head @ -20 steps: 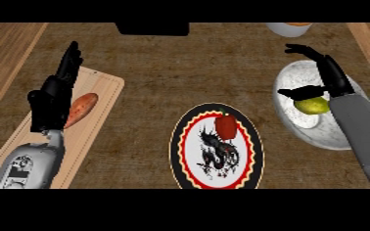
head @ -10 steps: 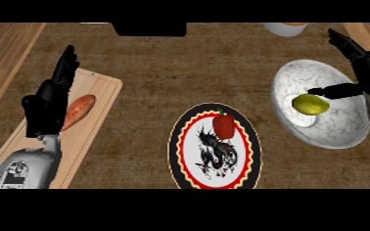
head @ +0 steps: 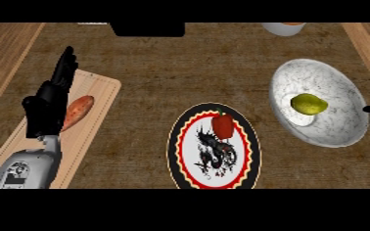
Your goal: Pick the pear from the plate and place it in the bowl
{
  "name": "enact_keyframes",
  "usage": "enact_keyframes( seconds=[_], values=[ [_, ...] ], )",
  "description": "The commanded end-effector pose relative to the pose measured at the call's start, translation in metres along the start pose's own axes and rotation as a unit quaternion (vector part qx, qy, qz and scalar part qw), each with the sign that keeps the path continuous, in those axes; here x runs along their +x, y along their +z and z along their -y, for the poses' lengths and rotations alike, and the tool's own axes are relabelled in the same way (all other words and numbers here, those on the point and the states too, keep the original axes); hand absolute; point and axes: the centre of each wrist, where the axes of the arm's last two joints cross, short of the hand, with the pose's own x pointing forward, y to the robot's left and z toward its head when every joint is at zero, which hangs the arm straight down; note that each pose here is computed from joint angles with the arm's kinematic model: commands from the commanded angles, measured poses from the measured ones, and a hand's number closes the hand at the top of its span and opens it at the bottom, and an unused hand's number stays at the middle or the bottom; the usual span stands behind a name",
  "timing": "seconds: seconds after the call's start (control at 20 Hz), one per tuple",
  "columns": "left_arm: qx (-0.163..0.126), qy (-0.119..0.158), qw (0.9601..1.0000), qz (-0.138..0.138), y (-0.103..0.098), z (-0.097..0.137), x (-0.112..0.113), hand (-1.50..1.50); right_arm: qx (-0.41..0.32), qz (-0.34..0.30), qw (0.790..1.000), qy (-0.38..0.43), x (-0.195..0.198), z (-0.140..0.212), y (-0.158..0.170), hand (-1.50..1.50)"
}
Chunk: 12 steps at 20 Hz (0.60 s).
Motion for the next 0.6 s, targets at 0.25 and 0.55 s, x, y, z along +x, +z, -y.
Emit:
enact_keyframes(
  seconds=[0.25, 0.55],
  values=[
    [0.000, 0.002, 1.0000, -0.001, -0.007, -0.008, 0.002, 0.00, 0.070, 0.051, 0.994, -0.062, -0.006, 0.031, 0.050, -1.50],
    [-0.001, 0.002, 1.0000, 0.007, 0.011, 0.000, 0.010, 0.00, 0.058, 0.049, 0.995, -0.058, -0.011, 0.038, 0.073, -1.50]
  ],
)
